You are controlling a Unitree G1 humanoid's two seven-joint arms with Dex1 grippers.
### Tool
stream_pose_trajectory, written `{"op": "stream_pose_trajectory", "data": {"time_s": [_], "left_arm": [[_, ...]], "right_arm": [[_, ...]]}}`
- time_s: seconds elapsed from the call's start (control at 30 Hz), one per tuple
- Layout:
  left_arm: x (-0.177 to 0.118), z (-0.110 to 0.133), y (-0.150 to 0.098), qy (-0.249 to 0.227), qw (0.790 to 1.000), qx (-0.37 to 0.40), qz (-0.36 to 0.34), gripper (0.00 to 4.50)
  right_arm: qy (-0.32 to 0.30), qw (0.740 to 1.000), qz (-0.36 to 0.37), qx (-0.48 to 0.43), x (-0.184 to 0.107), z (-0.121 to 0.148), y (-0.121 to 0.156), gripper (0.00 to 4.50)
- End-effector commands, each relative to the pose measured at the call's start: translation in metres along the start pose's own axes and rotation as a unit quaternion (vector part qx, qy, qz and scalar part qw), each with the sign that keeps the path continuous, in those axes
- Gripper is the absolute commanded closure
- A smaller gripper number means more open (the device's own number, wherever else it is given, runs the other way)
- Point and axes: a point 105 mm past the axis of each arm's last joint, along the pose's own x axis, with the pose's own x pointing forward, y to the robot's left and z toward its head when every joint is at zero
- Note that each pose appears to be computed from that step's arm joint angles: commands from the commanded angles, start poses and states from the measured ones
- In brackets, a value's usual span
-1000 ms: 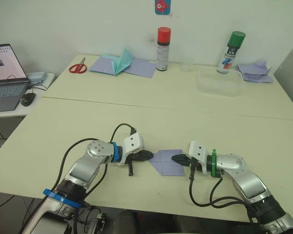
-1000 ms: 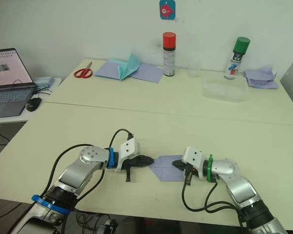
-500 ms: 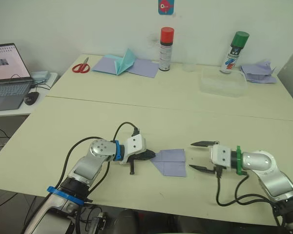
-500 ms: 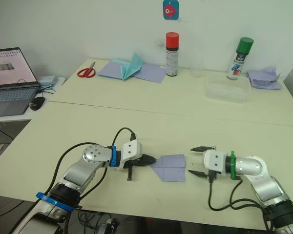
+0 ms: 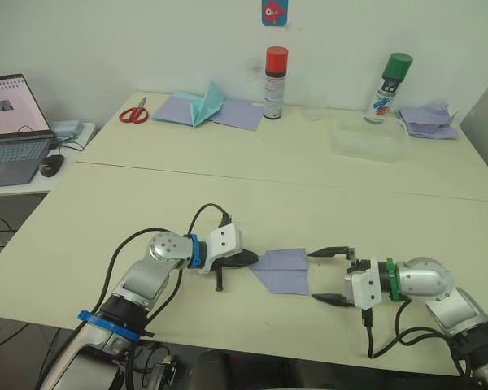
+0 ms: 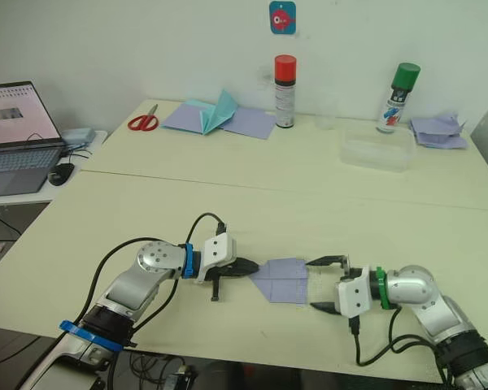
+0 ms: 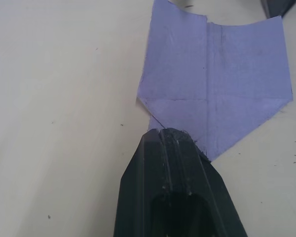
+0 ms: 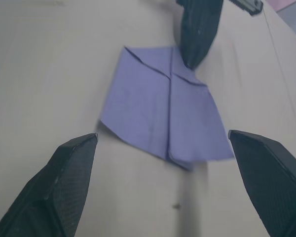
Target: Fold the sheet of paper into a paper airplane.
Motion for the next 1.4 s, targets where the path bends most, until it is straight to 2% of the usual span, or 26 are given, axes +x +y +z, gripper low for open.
{"op": "stream_pose_trajectory", "data": {"time_s": [0.03,0.17,0.37,0.87,0.97,1.03,1.3,1.4], "left_arm": [[0.002,-0.029,-0.011,0.052,0.998,-0.036,-0.011,4.5],[0.003,-0.027,-0.01,0.047,0.998,-0.038,-0.01,4.5],[0.004,-0.026,-0.011,0.046,0.998,-0.037,-0.013,4.5],[0.005,-0.024,-0.009,0.043,0.998,-0.032,-0.015,4.5],[0.007,-0.022,-0.008,0.038,0.999,-0.03,-0.01,4.5],[0.006,-0.021,-0.008,0.037,0.999,-0.031,-0.01,4.5],[0.006,-0.023,-0.008,0.038,0.999,-0.035,-0.011,4.5],[0.006,-0.022,-0.008,0.036,0.999,-0.036,-0.011,4.5]], "right_arm": [[-0.013,0.999,0.035,0.01,0.005,0.006,0.015,0.04],[-0.007,1.0,0.025,0.008,0.01,0.003,0.014,0.04],[0.02,0.999,-0.043,-0.009,0.025,-0.01,-0.009,0.04],[0.014,0.997,-0.058,-0.048,0.05,-0.015,-0.024,0.04],[0.014,0.996,-0.054,-0.069,0.05,-0.017,-0.022,0.62],[0.01,0.996,-0.054,-0.075,0.05,-0.016,-0.022,1.28],[0.008,0.994,-0.059,-0.09,0.05,-0.016,-0.021,4.45],[0.009,0.994,-0.065,-0.091,0.049,-0.016,-0.023,4.48]]}}
